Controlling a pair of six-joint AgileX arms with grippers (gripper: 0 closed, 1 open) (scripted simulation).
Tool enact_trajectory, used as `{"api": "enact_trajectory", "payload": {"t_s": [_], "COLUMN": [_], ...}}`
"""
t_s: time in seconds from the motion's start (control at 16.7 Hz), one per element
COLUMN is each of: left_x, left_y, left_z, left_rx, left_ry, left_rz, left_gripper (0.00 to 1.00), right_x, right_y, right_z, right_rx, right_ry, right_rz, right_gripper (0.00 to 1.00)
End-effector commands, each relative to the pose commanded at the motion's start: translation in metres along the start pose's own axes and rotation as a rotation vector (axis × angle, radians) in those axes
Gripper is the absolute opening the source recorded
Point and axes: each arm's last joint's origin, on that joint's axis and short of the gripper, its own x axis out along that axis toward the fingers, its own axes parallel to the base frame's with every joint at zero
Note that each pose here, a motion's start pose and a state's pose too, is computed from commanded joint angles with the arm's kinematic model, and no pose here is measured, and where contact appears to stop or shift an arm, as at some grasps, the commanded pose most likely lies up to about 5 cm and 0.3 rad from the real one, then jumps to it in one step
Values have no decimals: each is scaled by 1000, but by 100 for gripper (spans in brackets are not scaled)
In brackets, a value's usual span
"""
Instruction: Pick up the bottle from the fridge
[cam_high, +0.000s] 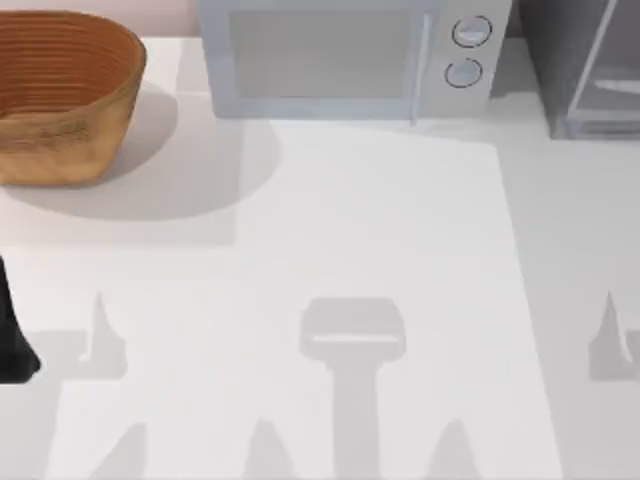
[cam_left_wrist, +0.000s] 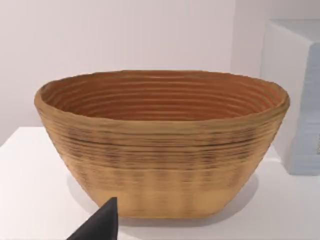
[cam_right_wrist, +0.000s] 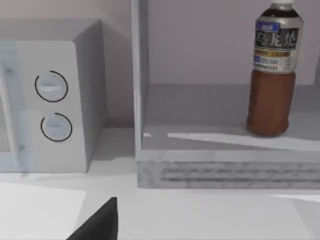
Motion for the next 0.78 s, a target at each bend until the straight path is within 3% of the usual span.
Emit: {"api": "enact_trajectory", "payload": {"t_s": [0.42,0.78], "left_x": [0,0], "left_y": [0,0], "left_z": [0,0], "left_rx": [0,0], "left_ry": [0,0], "left_rz": [0,0], "left_gripper": [100,100], "right_x": [8,38], "right_y": [-4,-20], "right_z": [6,15], "right_rx": [-3,-9], "right_ry": [-1,-3], "right_rz": [-1,-7], "right_gripper": [100,100]}}
